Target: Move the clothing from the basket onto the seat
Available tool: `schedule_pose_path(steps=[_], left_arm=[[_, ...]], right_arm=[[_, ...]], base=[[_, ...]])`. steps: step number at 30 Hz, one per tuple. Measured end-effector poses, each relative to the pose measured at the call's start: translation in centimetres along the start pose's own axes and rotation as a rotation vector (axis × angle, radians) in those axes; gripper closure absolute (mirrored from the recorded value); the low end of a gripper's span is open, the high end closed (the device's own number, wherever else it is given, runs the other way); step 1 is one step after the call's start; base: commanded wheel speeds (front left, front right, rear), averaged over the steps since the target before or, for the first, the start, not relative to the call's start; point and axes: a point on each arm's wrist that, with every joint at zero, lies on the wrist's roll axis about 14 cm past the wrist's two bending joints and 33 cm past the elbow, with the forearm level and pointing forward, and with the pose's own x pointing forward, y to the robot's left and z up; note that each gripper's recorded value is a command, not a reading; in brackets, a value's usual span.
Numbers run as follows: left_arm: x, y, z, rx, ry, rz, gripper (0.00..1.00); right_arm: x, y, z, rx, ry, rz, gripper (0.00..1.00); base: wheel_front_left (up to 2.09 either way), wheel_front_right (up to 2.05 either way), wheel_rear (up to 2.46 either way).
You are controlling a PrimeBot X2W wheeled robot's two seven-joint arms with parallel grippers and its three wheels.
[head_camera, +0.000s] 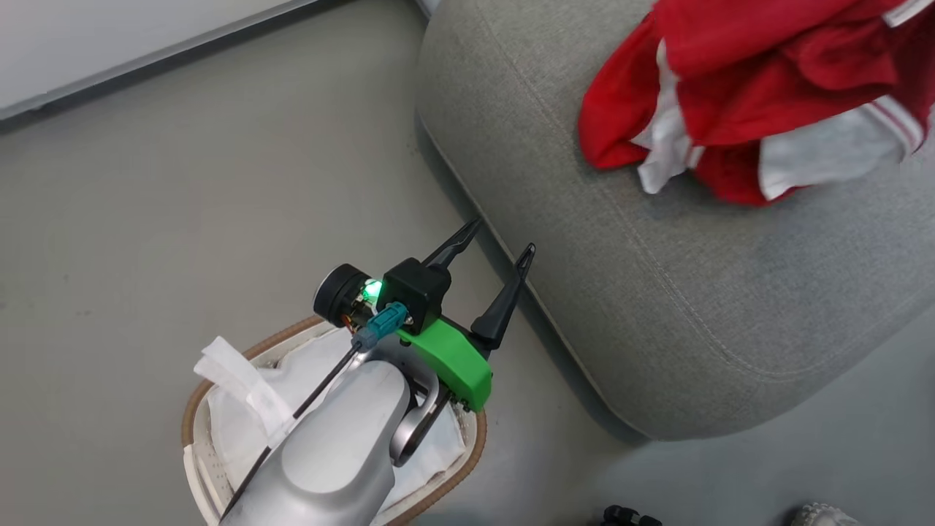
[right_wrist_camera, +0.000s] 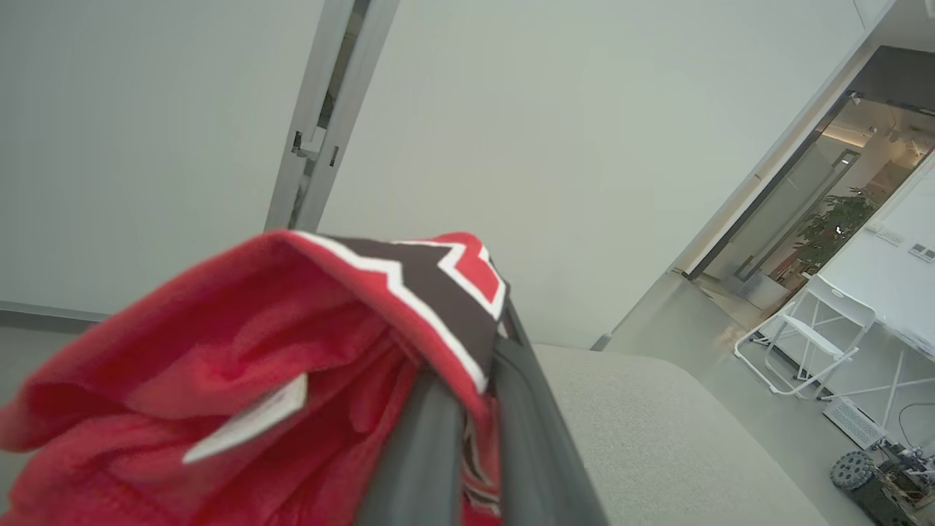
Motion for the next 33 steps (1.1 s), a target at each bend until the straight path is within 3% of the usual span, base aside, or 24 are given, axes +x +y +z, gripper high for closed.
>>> schedule_pose_path(steps=[2,7,13,16,17,18,26,33], left_arm=[[-0.3,1.1,-0.6,-0.011,0.010,0.021,0.00],[-1.3,3.7,-1.9,-0.037,0.029,0.080,0.00],[-3.4,6.9,-3.7,-0.082,0.052,0.178,0.00],[-4.3,8.1,-4.3,-0.097,0.061,0.218,0.00],[-4.5,8.5,-4.4,-0.099,0.059,0.231,0.00],[-4.8,8.9,-4.4,-0.102,0.058,0.244,0.00],[-7.4,10.6,-4.1,-0.103,0.054,0.352,0.00],[-10.7,12.0,-1.3,-0.047,-0.008,0.488,0.00]], right_arm=[[1.1,-1.1,-1.0,-0.005,0.029,-0.036,1.00],[3.2,0.4,-4.9,-0.027,0.127,-0.024,1.00],[4.7,7.1,-9.8,0.059,0.217,0.056,1.00],[4.3,8.8,-12.1,0.089,0.265,0.060,1.00],[4.1,9.2,-12.7,0.096,0.276,0.061,0.72],[3.8,9.8,-13.4,0.110,0.291,0.060,0.00],[-0.5,11.7,-15.9,0.225,0.354,0.016,0.00],[-3.8,13.5,-13.6,0.334,0.303,0.017,0.00]], base=[[0.00,0.00,0.00],[0.00,0.00,0.00],[0.00,0.00,0.00],[0.00,0.00,0.00],[0.00,0.00,0.00],[0.00,0.00,0.00],[0.00,0.00,0.00],[0.00,0.00,0.00]])
